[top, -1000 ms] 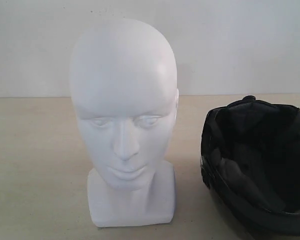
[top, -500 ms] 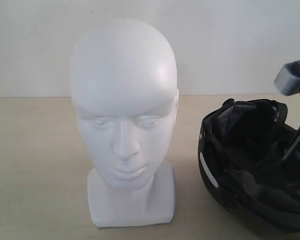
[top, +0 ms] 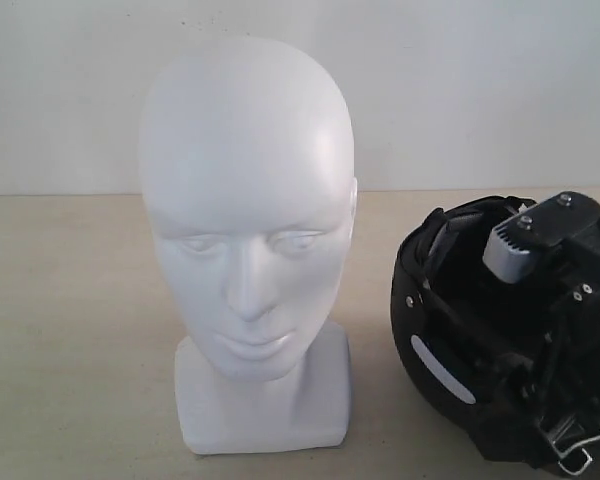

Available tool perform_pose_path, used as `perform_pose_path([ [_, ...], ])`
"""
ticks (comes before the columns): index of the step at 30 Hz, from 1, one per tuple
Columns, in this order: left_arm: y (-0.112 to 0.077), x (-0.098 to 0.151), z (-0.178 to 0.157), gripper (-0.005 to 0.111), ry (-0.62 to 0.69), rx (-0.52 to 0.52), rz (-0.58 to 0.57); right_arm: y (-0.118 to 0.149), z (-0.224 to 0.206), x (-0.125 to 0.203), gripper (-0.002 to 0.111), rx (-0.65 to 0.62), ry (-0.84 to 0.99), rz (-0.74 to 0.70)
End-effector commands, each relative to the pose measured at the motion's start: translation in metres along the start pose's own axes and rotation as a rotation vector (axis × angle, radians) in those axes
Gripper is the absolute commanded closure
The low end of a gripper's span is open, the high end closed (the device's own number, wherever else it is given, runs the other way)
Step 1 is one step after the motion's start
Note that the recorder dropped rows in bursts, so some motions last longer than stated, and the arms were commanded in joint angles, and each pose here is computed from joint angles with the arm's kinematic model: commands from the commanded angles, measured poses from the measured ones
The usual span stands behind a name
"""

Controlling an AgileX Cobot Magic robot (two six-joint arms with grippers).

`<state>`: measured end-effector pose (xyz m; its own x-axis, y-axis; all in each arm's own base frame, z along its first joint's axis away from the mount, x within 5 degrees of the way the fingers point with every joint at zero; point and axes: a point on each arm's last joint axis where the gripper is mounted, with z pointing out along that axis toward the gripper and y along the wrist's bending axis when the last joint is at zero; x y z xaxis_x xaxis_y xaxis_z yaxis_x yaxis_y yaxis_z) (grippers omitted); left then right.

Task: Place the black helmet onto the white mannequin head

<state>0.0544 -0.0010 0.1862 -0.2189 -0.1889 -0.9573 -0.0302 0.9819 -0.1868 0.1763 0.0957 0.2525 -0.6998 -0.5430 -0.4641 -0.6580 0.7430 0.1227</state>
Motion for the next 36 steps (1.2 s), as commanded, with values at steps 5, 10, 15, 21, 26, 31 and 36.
perform_pose_path([
  [5,0.000,0.001,0.000,0.102,-0.004,0.000,0.000,-0.017,0.030,0.004,0.033,0.081,0.091,-0.118],
  [10,0.000,0.001,0.000,0.102,-0.004,0.000,0.000,-0.023,0.046,0.005,0.033,0.079,0.151,-0.118],
  [15,0.000,0.001,0.000,0.102,-0.004,0.000,0.000,-0.022,0.042,0.003,0.033,0.074,0.158,-0.121],
  [21,0.000,0.001,0.000,0.102,-0.004,0.000,0.000,-0.023,0.038,0.003,0.033,0.096,0.152,-0.148],
  [26,0.000,0.001,0.000,0.102,-0.004,0.000,0.000,-0.020,0.026,0.001,0.033,0.114,0.112,-0.137],
  [31,0.000,0.001,0.000,0.102,-0.004,0.000,0.000,-0.015,-0.002,-0.007,0.033,0.140,0.034,-0.156],
  [36,0.000,0.001,0.000,0.102,-0.004,0.000,0.000,-0.018,-0.015,-0.014,0.033,0.197,0.004,-0.190],
])
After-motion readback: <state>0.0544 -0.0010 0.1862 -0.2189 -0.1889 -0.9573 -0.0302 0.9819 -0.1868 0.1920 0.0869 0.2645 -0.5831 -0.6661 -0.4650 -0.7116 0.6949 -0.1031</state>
